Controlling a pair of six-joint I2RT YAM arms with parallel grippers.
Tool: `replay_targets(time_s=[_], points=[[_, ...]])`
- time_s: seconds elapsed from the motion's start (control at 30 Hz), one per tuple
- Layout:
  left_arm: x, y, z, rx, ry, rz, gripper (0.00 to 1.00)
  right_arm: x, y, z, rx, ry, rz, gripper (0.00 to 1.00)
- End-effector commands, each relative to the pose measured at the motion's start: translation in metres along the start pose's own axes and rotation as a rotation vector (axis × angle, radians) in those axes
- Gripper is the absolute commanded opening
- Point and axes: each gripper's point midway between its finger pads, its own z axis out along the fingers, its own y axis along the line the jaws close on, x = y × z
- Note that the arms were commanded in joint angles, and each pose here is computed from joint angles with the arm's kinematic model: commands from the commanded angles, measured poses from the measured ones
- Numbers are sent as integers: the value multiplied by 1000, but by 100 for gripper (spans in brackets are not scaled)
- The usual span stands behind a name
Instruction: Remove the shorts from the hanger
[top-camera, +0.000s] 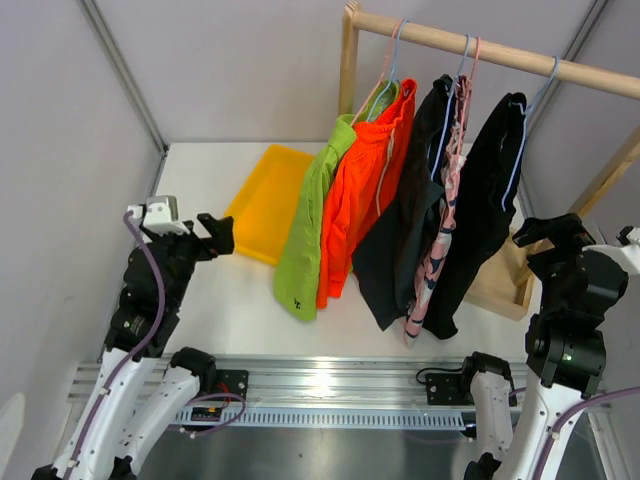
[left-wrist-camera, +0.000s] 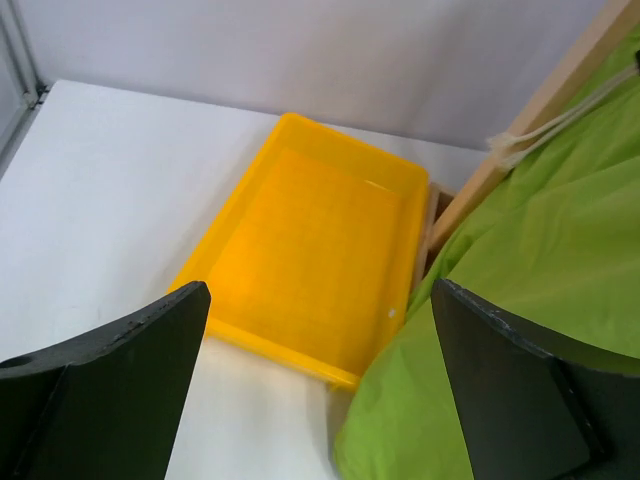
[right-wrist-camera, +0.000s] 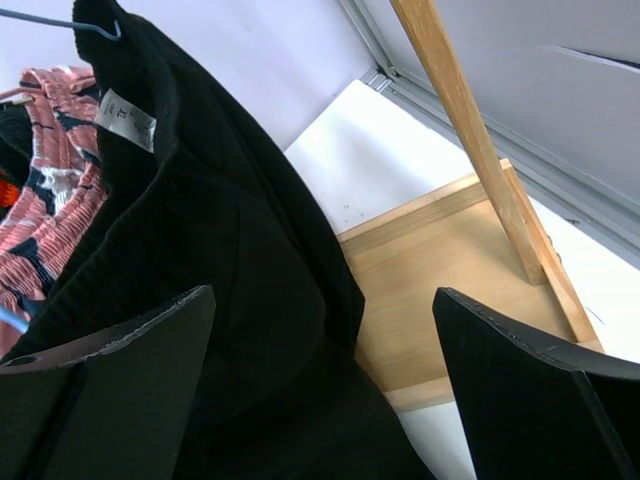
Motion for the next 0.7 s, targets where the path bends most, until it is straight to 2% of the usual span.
replay_targets(time_s=[0.0,0.1,0.17,0.37,0.47,0.67], points=[[5,13,6,-76,55,53,99,-9,5,-14,-23,-19,-28,99],[13,25,9,-146,99,73,99,-21,6,-22,-13,-57,-10,99],[12,32,6,-184,98,72,99,-40,19,-34,-65,-119,1,100],[12,21,4,-110,79,74,99,-103,68,-77,-253,-301,-8,99],[13,19,5,-102,89,77,99,-126,90,-81,-302,-323,-11,98],[12,17,4,-86,85,76,99,-140,122,-60,-384,-287,-10,95]])
